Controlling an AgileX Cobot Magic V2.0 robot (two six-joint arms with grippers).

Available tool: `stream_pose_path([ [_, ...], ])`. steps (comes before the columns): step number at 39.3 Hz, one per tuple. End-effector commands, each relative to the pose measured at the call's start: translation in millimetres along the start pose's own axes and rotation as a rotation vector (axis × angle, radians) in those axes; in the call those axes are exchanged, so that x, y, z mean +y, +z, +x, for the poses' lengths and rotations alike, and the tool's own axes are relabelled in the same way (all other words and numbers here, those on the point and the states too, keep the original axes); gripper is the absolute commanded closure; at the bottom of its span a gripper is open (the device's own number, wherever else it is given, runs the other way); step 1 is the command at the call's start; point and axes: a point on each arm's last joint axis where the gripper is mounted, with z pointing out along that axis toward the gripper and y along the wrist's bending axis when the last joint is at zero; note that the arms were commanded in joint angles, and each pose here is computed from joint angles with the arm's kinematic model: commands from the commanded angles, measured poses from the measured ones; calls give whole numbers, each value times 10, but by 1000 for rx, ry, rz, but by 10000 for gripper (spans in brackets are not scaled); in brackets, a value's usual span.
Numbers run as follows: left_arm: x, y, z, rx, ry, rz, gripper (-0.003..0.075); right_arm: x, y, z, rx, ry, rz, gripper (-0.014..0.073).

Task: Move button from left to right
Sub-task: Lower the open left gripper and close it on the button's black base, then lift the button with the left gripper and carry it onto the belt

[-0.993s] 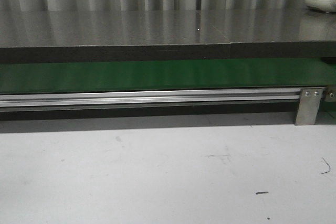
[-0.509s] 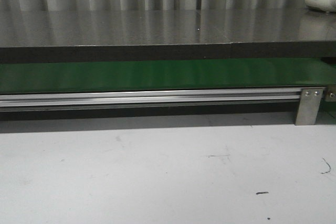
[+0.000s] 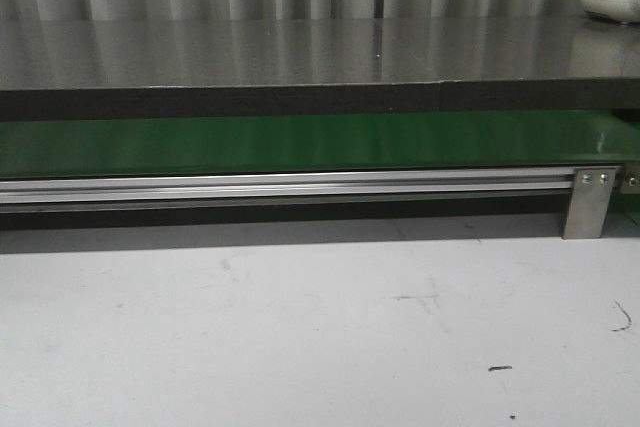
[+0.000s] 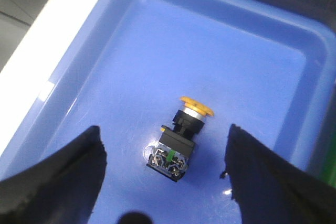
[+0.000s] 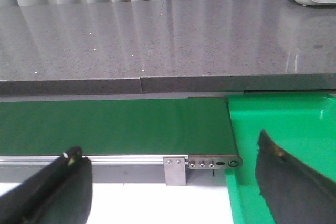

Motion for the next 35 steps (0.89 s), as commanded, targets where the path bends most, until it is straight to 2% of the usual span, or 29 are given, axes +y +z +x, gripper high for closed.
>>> stream_pose_path([
  [1,27,-30,-146,-47,53,-13,190,4,-12,-174,-99,-5,7,-49],
  [6,17,274,-119,64,82,3,173,4,-12,-174,-99,-5,7,-49],
  [17,-29,764,-108,165,85,56,173,4,-12,-174,-99,-5,7,-49],
  [30,-44,1029,-54,261,97,74,176,4,-12,-174,-99,-5,7,-49],
  [32,-44,1026,-54,266,97,75,199,4,-12,-174,-99,-5,7,-49],
  [35,-43,1018,-57,271,97,76,290,4,-12,-174,-99,-5,7,-49],
])
